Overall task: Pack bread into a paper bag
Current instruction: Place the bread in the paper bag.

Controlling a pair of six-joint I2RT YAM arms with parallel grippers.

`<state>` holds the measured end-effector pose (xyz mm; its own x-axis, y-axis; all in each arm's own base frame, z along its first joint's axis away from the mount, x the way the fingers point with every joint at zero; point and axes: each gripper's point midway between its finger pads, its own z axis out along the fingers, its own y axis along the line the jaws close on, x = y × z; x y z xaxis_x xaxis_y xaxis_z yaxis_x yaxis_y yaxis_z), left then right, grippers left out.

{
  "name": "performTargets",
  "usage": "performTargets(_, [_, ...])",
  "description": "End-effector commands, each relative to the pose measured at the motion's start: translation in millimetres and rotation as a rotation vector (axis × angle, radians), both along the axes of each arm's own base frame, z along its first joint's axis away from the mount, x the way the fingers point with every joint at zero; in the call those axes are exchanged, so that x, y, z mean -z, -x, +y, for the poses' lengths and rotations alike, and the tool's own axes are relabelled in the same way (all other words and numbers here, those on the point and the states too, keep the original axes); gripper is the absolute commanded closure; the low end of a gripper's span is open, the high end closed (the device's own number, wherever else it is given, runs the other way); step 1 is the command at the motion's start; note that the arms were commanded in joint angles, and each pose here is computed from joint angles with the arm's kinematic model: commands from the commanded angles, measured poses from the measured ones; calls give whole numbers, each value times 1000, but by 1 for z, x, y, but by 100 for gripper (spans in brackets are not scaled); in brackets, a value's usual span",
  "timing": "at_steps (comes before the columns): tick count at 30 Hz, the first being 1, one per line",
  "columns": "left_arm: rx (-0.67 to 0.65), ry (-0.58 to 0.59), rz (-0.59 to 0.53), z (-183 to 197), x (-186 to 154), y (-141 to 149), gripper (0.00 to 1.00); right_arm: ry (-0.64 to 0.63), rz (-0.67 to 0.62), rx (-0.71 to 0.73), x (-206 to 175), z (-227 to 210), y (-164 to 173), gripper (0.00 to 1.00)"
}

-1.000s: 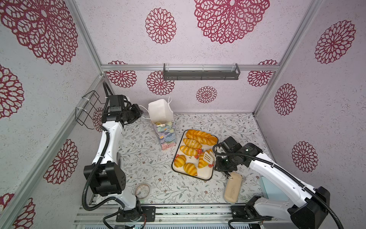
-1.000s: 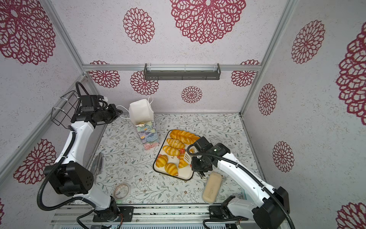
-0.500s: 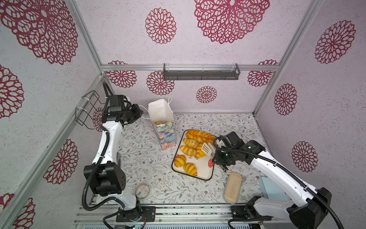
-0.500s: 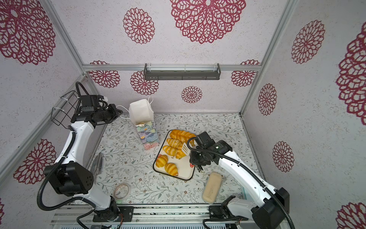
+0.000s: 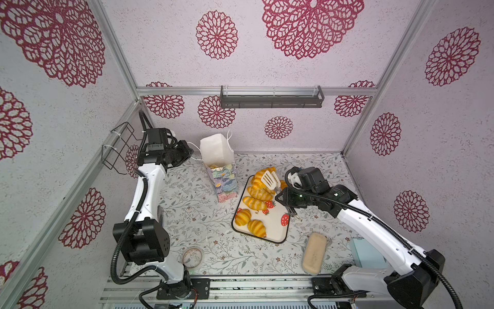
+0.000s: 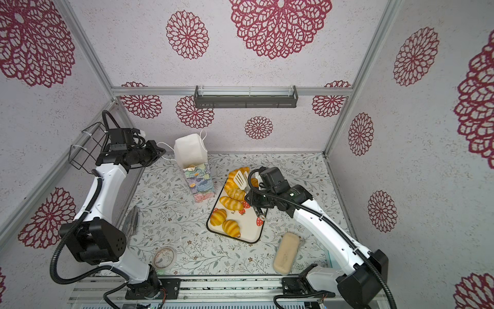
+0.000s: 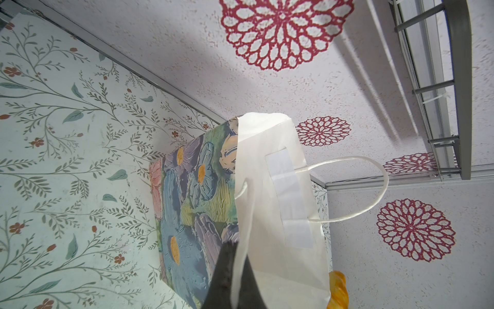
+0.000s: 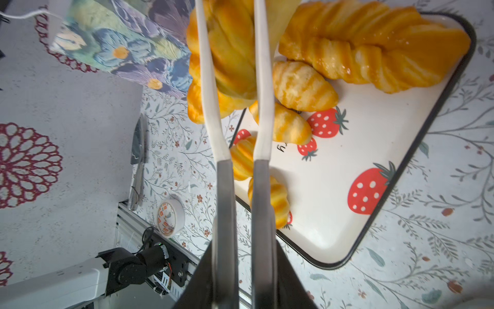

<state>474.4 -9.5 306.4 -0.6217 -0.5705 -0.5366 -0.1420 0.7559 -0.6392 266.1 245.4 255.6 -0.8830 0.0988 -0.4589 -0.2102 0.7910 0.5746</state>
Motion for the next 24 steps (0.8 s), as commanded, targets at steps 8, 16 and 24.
performTargets(8, [2, -7, -18, 2, 1, -3, 100, -180, -229, -116, -92, 51, -33, 70])
performTargets(16, [1, -10, -17, 3, 1, -3, 100, -159, -285, -186, -117, 75, -45, 70])
performTargets(24, [2, -8, -18, 3, 1, -3, 100, -112, -337, -238, -136, 93, -52, 70])
